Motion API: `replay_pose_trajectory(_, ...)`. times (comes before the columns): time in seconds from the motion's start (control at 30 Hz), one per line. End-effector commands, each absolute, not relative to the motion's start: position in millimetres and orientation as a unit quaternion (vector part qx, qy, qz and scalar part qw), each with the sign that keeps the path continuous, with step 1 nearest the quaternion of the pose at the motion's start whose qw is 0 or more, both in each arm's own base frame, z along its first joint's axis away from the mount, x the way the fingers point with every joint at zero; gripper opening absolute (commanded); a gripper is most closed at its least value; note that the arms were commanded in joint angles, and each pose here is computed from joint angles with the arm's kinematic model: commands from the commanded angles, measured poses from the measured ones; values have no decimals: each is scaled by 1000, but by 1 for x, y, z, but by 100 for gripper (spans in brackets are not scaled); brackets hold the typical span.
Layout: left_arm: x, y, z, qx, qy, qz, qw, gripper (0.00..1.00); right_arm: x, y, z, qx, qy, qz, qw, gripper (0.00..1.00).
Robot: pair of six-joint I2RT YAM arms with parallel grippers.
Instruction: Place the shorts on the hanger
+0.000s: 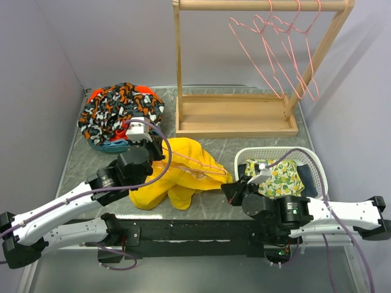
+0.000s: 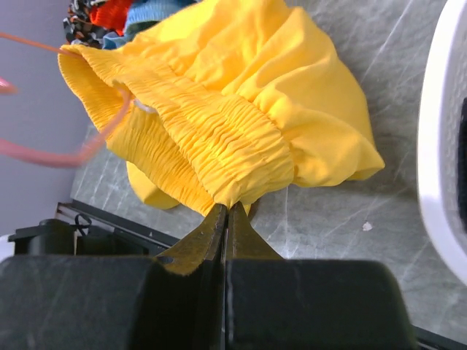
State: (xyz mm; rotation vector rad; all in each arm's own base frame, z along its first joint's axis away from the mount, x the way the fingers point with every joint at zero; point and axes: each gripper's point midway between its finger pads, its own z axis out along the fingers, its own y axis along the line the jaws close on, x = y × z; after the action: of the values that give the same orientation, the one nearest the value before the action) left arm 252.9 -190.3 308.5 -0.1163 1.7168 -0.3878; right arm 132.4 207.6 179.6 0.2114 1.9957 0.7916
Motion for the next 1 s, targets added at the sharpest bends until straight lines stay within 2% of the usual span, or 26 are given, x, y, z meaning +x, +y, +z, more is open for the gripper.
replay_pose_trajectory(0.0,256,-180,324,-86,728,-171,658,1,139,189,216,78,807,304,500,0)
replay_pose_trajectory(0.33,255,-173,333,-101,705,-184,678,1,151,175,262,63,813,257,518,0)
replay_pose_trajectory(0.63,259,-163,321,-115,703,-149,686,1,161,184,299,44,819,271,504,0)
replay_pose_trajectory(0.97,267,-163,320,-135,692,-123,698,1,157,194,313,29,828,275,487,0)
